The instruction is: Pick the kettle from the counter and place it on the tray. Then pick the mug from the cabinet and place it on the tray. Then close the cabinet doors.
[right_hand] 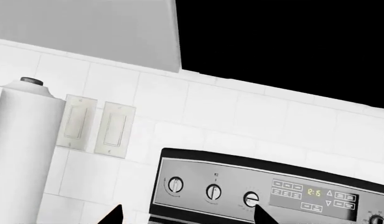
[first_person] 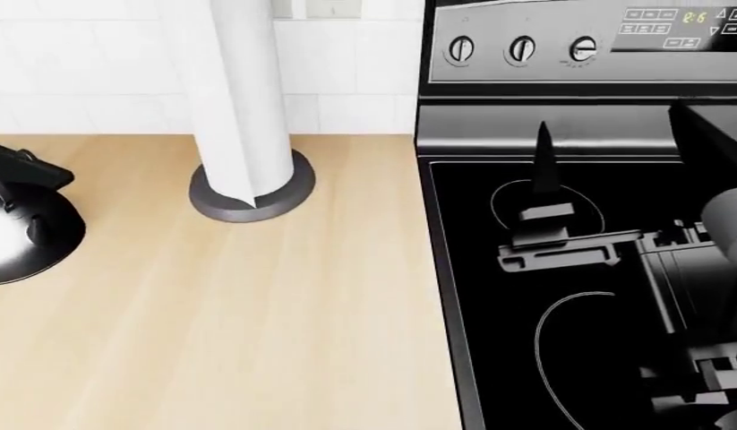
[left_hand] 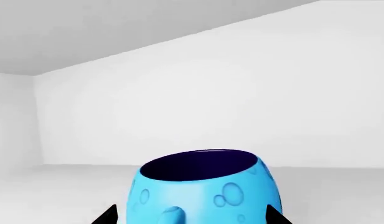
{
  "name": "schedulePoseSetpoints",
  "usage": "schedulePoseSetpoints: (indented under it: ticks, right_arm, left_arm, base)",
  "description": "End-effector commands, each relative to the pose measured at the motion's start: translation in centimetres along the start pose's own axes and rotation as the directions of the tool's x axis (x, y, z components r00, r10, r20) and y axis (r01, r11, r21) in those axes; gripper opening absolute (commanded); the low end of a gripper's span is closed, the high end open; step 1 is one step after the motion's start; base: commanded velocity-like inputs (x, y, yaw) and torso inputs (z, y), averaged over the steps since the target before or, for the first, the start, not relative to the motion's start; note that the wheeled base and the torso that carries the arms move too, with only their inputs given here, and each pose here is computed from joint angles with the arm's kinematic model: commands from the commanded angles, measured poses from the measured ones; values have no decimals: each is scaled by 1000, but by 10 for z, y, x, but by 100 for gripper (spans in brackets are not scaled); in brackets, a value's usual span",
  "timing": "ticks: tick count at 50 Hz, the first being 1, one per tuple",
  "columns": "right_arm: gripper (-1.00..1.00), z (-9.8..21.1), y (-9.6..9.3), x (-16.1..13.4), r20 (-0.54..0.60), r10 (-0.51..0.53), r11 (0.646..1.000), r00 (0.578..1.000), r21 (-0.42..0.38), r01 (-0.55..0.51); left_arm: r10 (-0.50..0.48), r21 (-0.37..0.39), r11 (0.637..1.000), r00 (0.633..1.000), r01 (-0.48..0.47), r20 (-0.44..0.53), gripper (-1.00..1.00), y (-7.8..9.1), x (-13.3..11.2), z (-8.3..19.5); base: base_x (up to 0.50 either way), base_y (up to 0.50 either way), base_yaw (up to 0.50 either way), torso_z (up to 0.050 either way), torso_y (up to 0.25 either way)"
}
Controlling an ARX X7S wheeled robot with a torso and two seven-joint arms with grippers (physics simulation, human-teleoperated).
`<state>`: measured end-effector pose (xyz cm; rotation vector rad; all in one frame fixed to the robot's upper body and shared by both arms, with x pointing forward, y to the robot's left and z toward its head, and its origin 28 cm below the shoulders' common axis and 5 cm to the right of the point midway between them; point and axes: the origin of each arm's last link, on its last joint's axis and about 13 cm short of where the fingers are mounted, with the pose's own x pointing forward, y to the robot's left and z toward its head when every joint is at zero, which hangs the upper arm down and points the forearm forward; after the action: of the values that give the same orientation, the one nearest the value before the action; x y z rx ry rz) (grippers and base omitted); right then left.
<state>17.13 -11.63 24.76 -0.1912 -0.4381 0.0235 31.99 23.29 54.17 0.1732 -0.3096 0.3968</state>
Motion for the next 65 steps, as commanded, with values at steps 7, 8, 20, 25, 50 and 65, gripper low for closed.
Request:
schedulePoseSetpoints:
  ticks: [7,8,20,25,50,65]
  right_arm:
    - [100,-4,2,1,-10,4,1000,1000,2,-4]
    - [100,-5,2,1,-10,5,1000,1000,3,-5]
    - [100,-7,3,1,-15,10,1000,1000,6,-10]
    - [100,-7,3,0,-15,10,1000,1000,8,-10]
    - [100,-3,4,-4,-6,17,1000,1000,17,-17]
    - [100,-10,3,-6,-23,16,999,1000,28,-15]
  left_arm:
    - [-27,36,999,990,32,-142,-100,-7,5,-36]
    - [-27,36,999,990,32,-140,-100,-7,5,-36]
    - [-6,22,1000,994,9,-109,-100,-2,5,-33]
    - [12,11,1000,997,-11,-72,-100,1,3,-24]
    - [19,-7,1000,978,-18,210,-100,23,-37,58]
    - [-23,-49,998,975,35,221,-100,35,-51,47]
  base:
    - [0,0,0,0,0]
    - [0,0,0,0,0]
    - [0,0,0,0,0]
    - [0,0,0,0,0]
    - [-2,0,0,0,0]
    - [-451,1,0,0,0]
